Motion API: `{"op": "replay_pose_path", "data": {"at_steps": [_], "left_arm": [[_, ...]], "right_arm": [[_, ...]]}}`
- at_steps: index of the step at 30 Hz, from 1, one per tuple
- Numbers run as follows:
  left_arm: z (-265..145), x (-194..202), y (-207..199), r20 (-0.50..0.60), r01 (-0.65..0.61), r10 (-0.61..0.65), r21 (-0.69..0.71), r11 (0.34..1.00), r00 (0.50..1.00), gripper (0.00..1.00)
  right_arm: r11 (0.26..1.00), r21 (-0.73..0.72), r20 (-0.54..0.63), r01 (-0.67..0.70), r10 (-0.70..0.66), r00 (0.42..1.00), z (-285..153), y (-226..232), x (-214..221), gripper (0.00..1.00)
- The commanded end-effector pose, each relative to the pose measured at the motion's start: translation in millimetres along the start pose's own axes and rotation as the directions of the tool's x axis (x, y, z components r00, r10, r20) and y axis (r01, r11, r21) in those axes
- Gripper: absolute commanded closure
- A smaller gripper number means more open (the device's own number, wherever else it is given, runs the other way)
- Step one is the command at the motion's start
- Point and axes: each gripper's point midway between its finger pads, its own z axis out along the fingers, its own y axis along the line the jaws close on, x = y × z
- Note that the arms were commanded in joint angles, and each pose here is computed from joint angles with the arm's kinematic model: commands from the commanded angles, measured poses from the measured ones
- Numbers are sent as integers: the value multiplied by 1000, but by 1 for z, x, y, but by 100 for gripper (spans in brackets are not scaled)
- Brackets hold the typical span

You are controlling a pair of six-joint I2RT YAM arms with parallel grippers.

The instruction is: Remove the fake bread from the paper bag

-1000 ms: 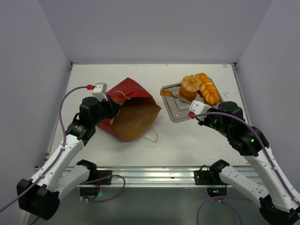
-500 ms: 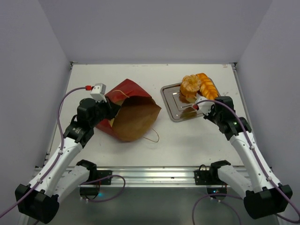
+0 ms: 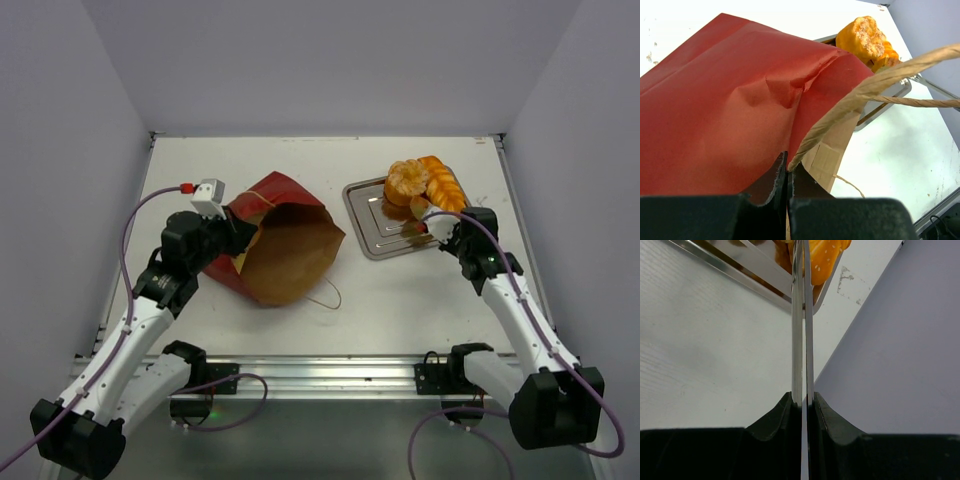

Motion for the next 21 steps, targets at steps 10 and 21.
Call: {"op": "replay_pose_path", "data": {"at_steps": [10,21], "left_arm": [[-3,-5,-11,15,-14,13,57,998,1000,100],[-3,-4,-12,11,-11,10,62,998,1000,100]], "right_arm": [[985,-153,117,78,-61,991,-19,42,0,87],[942,-313,74,122,-104,992,-8,83,16,78]]}}
